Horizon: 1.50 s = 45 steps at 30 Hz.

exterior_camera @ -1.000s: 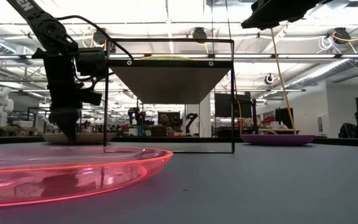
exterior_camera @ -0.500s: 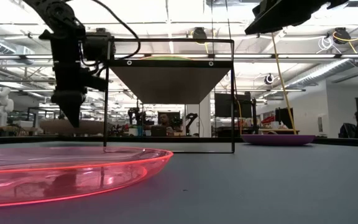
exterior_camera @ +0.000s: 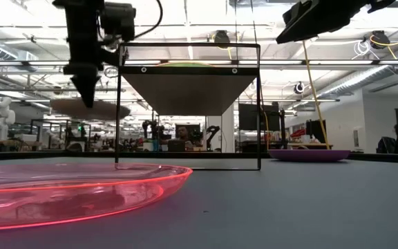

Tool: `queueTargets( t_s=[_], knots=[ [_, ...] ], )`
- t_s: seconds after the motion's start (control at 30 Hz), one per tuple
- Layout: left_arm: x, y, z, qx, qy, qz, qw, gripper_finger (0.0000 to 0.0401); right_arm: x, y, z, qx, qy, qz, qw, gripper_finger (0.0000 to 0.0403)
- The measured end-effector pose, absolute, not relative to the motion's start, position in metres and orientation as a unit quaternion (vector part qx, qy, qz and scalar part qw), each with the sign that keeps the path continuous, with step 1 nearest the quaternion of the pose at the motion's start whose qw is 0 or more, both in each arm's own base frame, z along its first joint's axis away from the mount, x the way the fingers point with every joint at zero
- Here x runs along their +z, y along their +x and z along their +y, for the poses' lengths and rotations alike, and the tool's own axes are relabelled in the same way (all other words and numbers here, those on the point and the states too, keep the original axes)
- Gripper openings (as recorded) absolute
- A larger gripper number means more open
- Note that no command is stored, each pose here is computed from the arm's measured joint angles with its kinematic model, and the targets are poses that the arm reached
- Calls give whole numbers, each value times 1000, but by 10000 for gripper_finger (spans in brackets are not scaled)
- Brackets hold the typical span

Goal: Place and stack plates onto a shelf
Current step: Stack the pink plate on top of the brown plate on the shelf

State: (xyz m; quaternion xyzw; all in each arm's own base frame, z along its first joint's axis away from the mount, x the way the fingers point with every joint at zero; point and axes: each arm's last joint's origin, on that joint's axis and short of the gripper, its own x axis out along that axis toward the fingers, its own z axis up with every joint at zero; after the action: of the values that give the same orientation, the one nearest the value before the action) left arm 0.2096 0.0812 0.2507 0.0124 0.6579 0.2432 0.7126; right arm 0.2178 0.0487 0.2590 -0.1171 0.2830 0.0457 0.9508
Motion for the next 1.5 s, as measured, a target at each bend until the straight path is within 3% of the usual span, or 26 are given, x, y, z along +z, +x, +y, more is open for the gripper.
queueTargets(
  t_s=[0.57,1.5],
  knots=[
    [323,220,75,204,84,621,752,11,257,217,49,46,-119,293,948,105],
    [367,220,75,102,242,599,756,10,257,217,49,47,-119,293,948,105]
  ],
)
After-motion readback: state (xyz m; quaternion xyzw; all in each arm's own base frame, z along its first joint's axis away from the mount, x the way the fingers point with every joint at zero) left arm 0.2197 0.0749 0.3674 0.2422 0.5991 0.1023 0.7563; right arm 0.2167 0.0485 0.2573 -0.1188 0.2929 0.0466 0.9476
